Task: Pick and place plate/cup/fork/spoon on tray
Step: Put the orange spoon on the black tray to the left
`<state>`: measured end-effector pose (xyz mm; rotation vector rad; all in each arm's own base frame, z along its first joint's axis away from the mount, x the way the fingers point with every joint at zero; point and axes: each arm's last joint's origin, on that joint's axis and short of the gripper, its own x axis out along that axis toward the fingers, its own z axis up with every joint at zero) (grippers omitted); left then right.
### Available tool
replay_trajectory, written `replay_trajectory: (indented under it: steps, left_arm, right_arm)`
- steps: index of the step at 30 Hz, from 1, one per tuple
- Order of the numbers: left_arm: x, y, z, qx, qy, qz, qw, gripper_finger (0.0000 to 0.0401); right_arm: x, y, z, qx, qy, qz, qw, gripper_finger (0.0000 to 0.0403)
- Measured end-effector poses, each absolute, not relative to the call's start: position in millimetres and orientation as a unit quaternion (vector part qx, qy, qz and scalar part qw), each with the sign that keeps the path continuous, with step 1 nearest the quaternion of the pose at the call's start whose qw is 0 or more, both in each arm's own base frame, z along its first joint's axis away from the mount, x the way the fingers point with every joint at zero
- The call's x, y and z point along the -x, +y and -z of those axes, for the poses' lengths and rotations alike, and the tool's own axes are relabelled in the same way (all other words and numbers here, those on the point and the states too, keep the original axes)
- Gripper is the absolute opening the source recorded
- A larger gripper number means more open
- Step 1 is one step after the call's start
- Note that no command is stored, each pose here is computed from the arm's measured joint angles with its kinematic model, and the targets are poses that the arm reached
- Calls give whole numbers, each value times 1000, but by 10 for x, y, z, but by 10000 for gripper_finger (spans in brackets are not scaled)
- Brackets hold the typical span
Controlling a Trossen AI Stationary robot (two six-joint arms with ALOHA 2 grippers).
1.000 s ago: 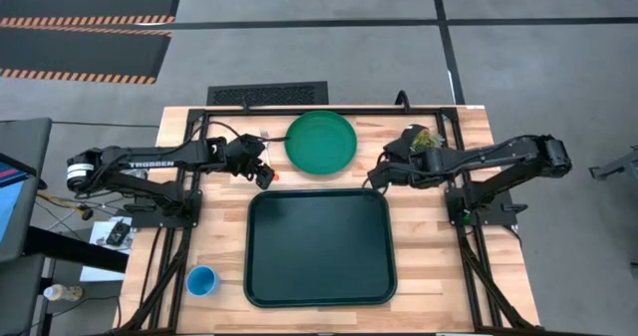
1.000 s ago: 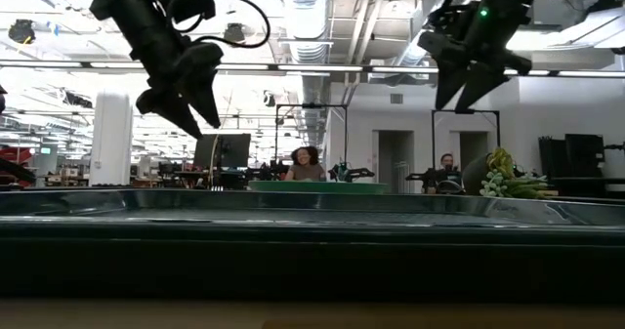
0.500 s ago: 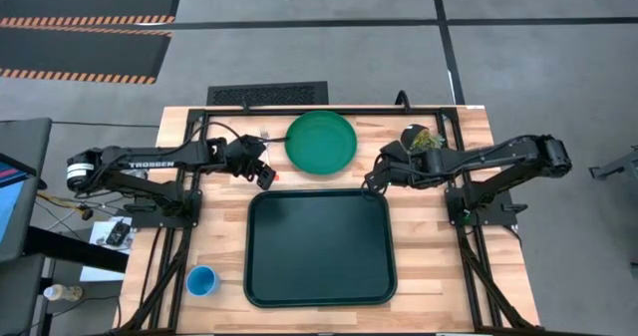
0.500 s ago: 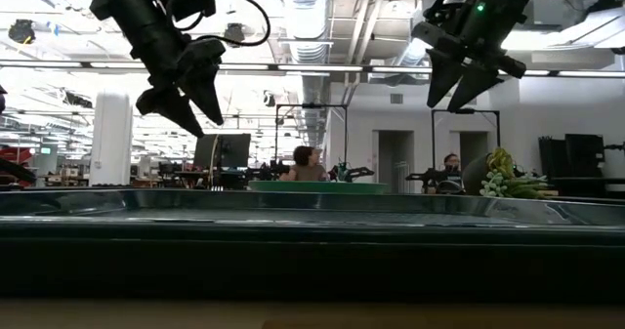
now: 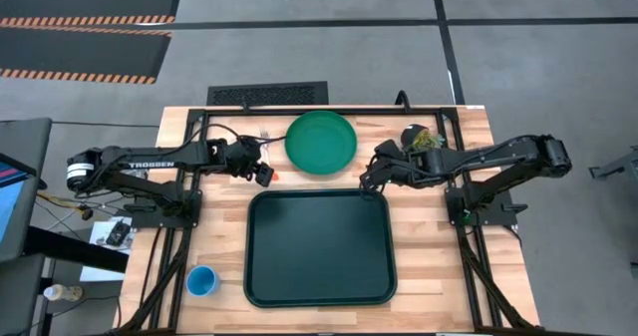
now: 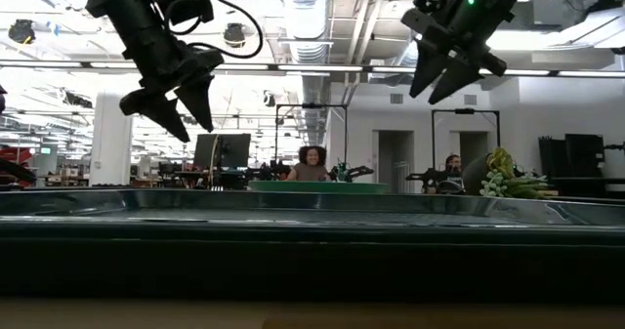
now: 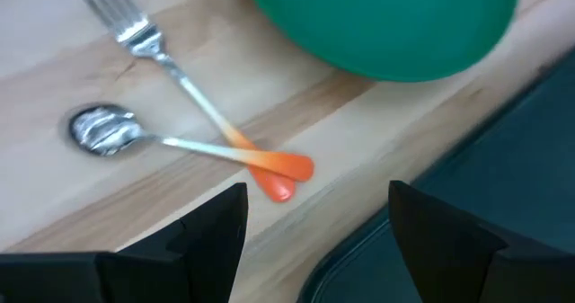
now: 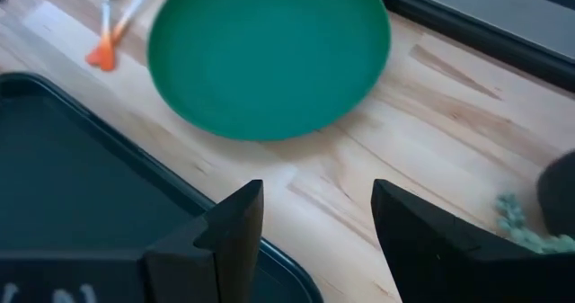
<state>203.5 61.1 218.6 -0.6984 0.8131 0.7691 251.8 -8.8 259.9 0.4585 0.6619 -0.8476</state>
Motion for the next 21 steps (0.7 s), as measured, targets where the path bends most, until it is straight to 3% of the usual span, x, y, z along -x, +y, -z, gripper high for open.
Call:
replay_trajectory:
  steps: [21]
  left_arm:
    - [-1895, 577, -1969, 354, 358, -465, 728, 251]
  right_arm:
    - [-2571, -95, -2636, -213, 292, 387, 848, 233]
